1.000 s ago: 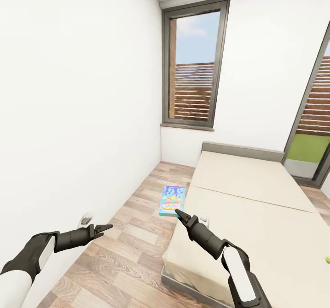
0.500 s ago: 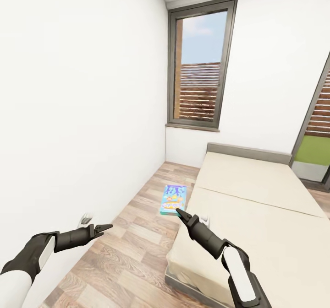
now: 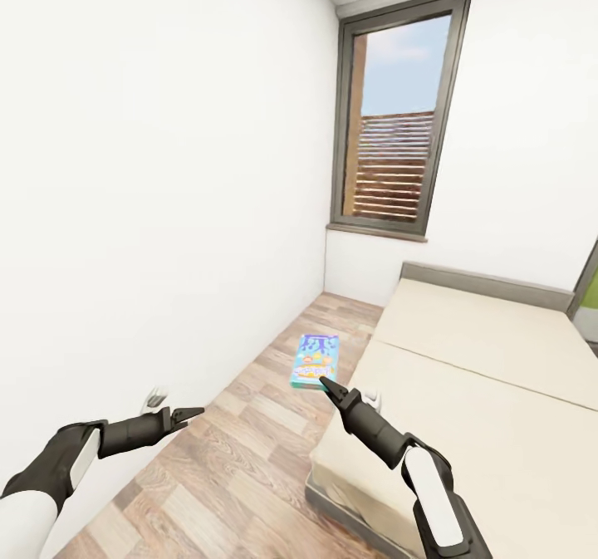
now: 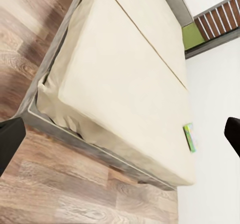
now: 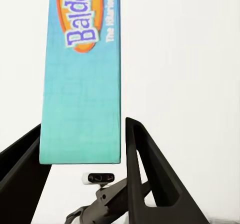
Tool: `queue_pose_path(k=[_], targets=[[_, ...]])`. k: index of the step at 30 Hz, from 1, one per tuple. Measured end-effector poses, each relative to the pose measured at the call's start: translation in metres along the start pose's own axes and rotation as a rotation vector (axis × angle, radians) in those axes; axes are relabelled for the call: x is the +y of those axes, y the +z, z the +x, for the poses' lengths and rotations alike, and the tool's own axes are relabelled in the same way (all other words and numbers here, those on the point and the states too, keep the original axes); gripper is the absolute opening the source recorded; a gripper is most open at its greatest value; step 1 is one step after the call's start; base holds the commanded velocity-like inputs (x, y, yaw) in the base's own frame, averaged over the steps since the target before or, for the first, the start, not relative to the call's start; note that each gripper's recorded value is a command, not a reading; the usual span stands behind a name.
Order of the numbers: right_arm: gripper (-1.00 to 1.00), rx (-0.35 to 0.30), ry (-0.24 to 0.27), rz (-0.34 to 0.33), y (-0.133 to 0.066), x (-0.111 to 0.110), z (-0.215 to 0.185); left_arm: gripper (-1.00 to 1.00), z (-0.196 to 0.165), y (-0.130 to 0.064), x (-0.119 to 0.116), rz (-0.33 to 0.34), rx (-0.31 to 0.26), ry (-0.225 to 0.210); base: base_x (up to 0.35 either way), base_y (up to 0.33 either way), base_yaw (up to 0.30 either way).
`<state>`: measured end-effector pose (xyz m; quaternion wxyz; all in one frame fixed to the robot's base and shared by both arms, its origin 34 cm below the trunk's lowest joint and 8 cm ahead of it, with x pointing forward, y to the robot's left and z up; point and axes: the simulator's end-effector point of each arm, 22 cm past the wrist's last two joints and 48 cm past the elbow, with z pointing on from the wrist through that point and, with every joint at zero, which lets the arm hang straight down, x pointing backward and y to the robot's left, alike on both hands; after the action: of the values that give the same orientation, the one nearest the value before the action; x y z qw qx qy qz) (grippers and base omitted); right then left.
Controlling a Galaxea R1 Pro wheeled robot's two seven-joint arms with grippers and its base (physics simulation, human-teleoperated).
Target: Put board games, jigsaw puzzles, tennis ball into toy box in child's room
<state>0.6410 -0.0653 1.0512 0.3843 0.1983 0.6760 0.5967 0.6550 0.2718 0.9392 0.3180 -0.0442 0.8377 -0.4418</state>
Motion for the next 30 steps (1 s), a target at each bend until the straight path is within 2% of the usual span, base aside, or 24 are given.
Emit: queue_pose_path(k=[13,17,22,30], targets=[[-1.00,-0.002,-0.005,-0.005,0.0001,0.0025,-0.0009,1.00,0.0001,0.0002,0.0000,-0.001,0.000,0.002,-0.005,-0.283,0.288],[-1.00,0.002,-0.007,-0.005,0.0008,0.0033,0.0005,1.00,0.0003,0.0001,0.0001,-0.001,0.002,0.002,0.000,-0.250,0.147],[-1.00,0.000,-0.003,0.000,0.0002,0.0006,0.0003,1.00,-0.0003,0.0000,-0.0007,0.002,-0.001,0.002,0.000,-0.019,0.045],[-1.00,0.000,-0.003,-0.001,-0.0014,0.0068,-0.0001,1.00,-0.0023,-0.0040,-0.0065,0.003,-0.002,0.001,0.000,-0.001,0.243]])
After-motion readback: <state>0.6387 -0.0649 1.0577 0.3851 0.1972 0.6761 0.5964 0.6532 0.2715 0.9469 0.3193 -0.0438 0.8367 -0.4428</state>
